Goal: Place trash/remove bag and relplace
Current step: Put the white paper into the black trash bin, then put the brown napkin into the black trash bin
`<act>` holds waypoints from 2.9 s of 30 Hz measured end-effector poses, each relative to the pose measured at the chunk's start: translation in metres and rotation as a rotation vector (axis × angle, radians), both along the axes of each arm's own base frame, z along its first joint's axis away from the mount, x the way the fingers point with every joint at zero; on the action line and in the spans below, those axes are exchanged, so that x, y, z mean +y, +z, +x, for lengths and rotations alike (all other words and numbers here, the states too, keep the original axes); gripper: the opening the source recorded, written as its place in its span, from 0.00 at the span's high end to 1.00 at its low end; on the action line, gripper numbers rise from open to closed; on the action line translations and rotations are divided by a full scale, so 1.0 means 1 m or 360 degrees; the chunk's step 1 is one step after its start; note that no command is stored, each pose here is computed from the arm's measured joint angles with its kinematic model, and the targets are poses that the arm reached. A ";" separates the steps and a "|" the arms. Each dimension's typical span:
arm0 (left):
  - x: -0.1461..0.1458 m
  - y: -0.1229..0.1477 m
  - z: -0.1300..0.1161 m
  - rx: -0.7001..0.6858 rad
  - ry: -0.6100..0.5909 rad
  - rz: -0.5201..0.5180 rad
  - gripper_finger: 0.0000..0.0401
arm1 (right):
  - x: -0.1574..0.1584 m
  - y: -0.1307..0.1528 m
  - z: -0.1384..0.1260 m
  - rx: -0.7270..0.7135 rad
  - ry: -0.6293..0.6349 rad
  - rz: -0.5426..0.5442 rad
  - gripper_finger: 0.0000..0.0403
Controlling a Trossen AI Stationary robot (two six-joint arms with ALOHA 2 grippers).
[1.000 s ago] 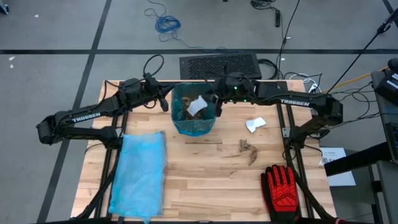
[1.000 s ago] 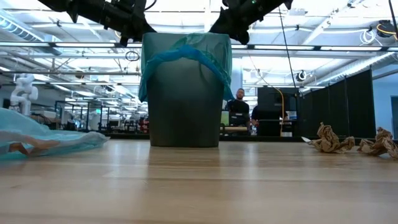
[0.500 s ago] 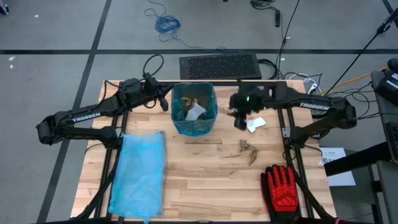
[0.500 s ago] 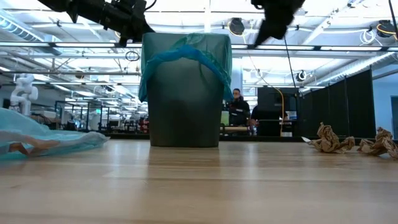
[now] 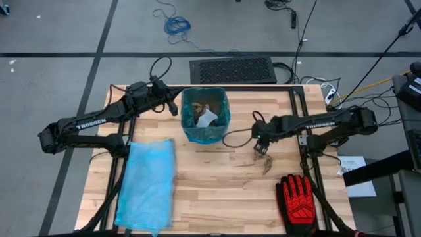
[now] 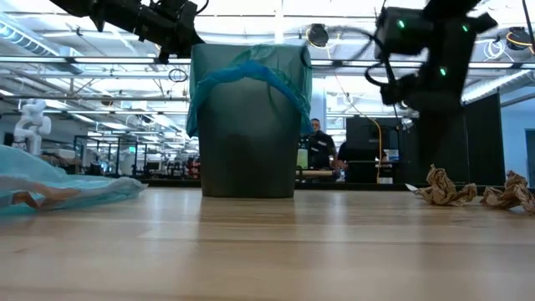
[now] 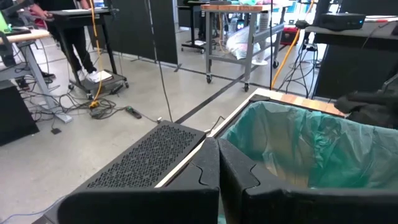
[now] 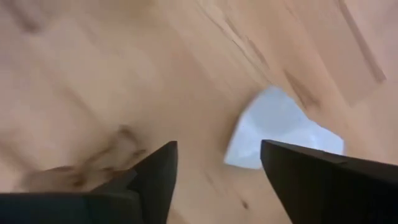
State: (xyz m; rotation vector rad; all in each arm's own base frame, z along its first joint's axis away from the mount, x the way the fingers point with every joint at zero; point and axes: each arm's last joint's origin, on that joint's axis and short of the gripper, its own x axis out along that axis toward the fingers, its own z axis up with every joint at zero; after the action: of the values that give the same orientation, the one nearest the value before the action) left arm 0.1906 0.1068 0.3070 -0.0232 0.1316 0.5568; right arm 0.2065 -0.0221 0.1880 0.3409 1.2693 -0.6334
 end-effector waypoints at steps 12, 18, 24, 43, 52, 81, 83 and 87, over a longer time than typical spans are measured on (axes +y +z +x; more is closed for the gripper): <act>0.000 0.000 0.000 -0.0003 0.0000 -0.0003 1.00 | -0.002 -0.043 -0.019 0.0086 -0.0093 -0.0217 0.38; 0.000 0.000 0.000 -0.0002 0.0000 -0.0003 1.00 | -0.005 -0.055 -0.021 0.0189 -0.0123 -0.0280 0.51; 0.000 0.000 0.000 -0.0002 0.0000 -0.0004 1.00 | -0.006 -0.058 -0.021 0.0220 -0.0124 -0.0358 0.93; 0.000 0.000 0.000 0.0003 0.0001 -0.0009 1.00 | -0.012 0.075 0.034 -0.0388 0.0097 -0.0537 1.00; 0.000 -0.002 0.000 0.0027 0.0000 -0.0019 1.00 | -0.016 0.185 0.040 -0.0860 0.0278 -0.0803 1.00; 0.000 -0.005 -0.001 0.0053 0.0012 -0.0076 1.00 | -0.023 0.180 0.083 -0.1147 0.0691 -0.0422 0.48; 0.000 -0.005 -0.001 0.0052 0.0013 -0.0075 1.00 | -0.021 0.179 0.068 -0.1043 0.0624 -0.0326 0.48; 0.000 -0.005 -0.001 0.0055 0.0012 -0.0071 1.00 | -0.015 0.167 0.041 -0.0725 0.0442 -0.0083 0.52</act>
State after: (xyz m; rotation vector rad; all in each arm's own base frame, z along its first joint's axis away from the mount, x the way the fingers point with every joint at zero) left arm 0.1897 0.1066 0.3019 -0.0577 0.1780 0.5622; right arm 0.2473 -0.0367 0.3549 0.2417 0.8406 -0.3253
